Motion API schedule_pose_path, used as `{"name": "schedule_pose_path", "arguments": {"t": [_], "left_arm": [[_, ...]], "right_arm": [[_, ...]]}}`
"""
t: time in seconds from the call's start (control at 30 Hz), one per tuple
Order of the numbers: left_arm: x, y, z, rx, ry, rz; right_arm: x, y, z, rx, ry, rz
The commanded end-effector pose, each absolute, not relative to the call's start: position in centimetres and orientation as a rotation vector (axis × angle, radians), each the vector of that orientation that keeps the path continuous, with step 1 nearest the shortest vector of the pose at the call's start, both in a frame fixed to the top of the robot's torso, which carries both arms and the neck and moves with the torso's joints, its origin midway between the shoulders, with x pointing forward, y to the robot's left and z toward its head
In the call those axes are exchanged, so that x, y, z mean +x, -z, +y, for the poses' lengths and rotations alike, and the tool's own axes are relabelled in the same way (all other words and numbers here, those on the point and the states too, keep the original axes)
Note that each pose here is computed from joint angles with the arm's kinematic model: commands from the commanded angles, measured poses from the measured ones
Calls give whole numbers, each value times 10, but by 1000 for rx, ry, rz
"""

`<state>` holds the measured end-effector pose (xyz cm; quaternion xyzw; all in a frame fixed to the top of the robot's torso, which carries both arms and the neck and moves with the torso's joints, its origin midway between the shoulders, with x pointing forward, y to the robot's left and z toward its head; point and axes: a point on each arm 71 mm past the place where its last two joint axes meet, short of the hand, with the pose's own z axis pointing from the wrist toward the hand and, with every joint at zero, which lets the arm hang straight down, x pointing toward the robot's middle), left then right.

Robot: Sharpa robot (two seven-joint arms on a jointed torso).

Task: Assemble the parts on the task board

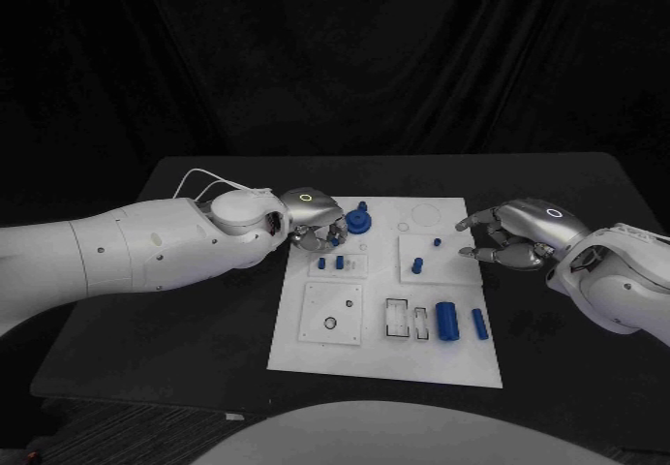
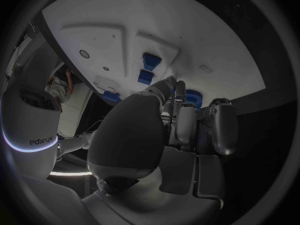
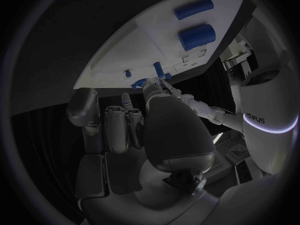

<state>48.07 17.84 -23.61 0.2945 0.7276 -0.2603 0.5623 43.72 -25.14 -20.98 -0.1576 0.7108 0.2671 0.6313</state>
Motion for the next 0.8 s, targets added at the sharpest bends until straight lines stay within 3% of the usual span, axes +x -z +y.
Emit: {"name": "schedule_pose_path", "arguments": {"t": [0.03,0.8], "left_arm": [[480,236,177,695,622,1702],[484,241,175,696,602,1729]], "right_arm": [[437,211,-252,-350,-595,1641],[437,212,-253,-348,-590,1647]]}}
